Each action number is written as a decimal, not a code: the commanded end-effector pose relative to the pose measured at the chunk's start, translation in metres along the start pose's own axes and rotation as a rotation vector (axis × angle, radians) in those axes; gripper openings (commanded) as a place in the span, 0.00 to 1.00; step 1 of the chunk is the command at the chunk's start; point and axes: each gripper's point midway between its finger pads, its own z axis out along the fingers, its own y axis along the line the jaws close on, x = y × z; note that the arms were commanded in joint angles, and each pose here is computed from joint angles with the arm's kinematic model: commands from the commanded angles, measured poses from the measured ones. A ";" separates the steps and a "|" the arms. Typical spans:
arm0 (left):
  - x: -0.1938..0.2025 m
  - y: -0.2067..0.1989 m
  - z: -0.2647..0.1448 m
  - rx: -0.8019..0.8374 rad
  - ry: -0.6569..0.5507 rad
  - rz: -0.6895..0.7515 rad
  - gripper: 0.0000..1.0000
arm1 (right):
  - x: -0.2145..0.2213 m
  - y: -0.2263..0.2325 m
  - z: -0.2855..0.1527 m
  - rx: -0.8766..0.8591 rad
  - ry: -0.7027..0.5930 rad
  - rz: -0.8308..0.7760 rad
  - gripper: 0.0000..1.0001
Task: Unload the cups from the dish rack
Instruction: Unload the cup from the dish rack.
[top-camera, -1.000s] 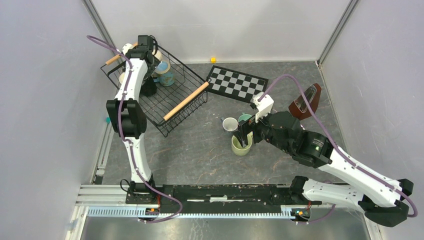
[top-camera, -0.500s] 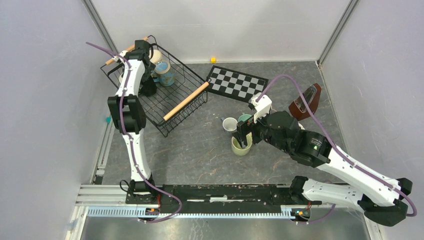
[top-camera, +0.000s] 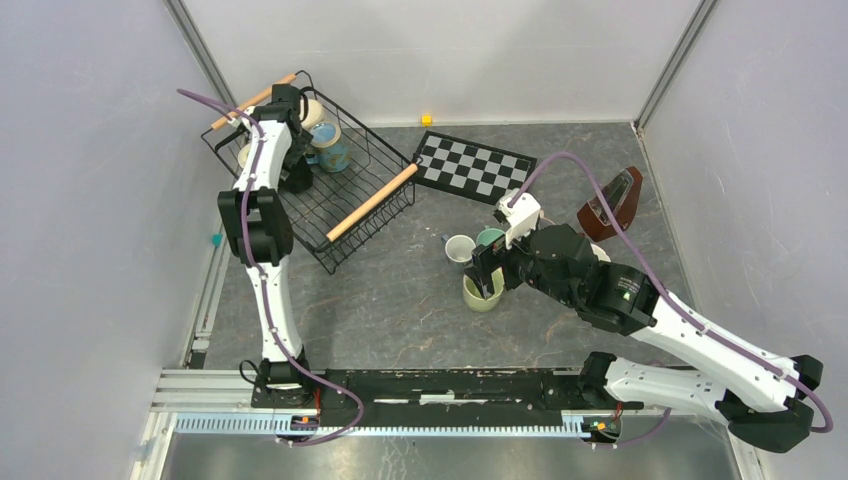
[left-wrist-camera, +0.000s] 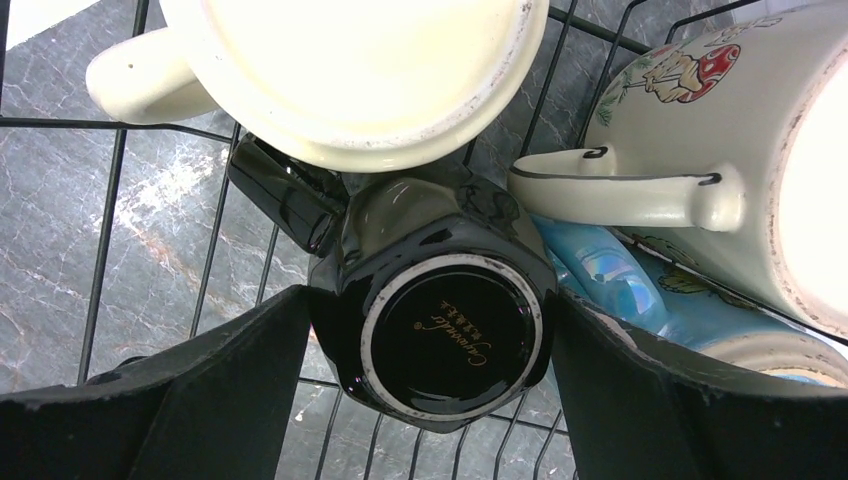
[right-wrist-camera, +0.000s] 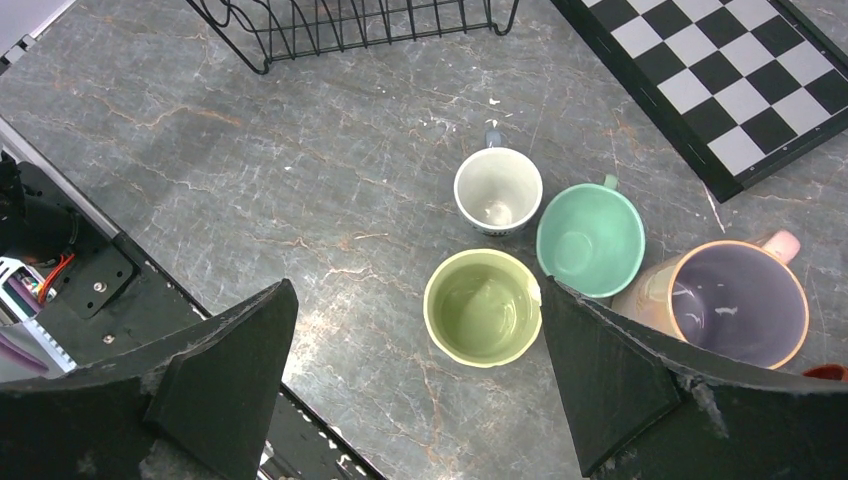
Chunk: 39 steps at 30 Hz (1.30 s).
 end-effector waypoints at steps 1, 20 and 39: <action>-0.021 -0.001 0.000 0.008 -0.034 -0.076 0.93 | -0.006 -0.001 -0.001 -0.002 -0.035 -0.001 0.98; -0.013 -0.004 -0.018 0.073 0.026 -0.074 0.40 | 0.000 -0.002 0.000 0.002 -0.028 0.023 0.98; -0.002 0.003 -0.113 0.278 0.081 0.000 0.02 | -0.011 0.003 0.024 0.010 -0.080 0.072 0.98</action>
